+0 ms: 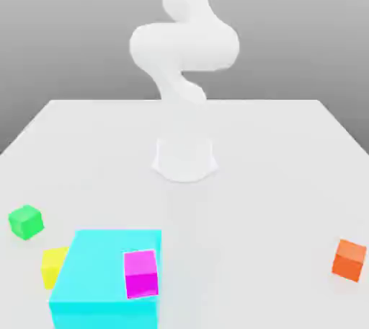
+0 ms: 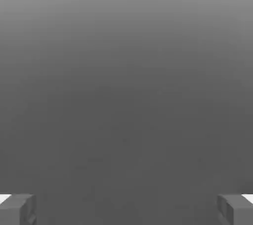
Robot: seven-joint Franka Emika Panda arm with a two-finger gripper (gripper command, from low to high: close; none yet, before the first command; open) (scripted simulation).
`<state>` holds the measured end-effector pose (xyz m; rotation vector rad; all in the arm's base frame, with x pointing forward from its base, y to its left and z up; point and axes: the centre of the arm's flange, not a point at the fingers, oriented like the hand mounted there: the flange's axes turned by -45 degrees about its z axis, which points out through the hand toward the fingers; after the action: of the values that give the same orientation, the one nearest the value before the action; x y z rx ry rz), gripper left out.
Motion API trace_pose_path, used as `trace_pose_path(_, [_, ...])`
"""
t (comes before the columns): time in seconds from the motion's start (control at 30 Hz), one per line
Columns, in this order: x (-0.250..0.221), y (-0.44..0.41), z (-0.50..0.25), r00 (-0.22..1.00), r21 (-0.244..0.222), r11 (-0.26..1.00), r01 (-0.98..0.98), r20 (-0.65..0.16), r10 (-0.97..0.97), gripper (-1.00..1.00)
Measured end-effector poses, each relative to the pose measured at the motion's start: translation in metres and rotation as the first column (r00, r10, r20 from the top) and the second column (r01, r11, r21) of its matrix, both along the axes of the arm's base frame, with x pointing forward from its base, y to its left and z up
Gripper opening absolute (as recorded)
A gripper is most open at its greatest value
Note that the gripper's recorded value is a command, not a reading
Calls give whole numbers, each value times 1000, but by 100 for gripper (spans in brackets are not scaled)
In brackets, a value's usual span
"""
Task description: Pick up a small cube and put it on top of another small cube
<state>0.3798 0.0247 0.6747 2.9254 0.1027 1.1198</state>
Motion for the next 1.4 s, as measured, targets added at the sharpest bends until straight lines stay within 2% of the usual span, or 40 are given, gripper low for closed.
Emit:
trace_pose_path(0.23, [65,81,-118,960,-96,970,-223,-197,201,0])
trace_pose_path(0.47, [80,165,-247,838,-130,877,-463,-387,385,0])
trace_pose_path(0.63, [56,228,-342,693,-112,760,-640,-512,508,0])
trace_pose_path(0.83, [6,274,-452,493,-45,610,-791,-637,592,0])
trace_pose_path(0.9, [-8,283,-483,444,-23,573,-819,-660,607,0])
trace_pose_path(1.03, [-13,285,-536,428,-16,562,-827,-666,611,0])
trace_pose_path(1.07, [-13,285,-544,427,-16,561,-828,-667,611,-100])
trace_pose_path(1.27, [-14,285,-548,426,-16,560,-828,-667,611,-100])
trace_pose_path(1.4, [-13,286,-512,427,-16,561,-827,-667,611,-100])
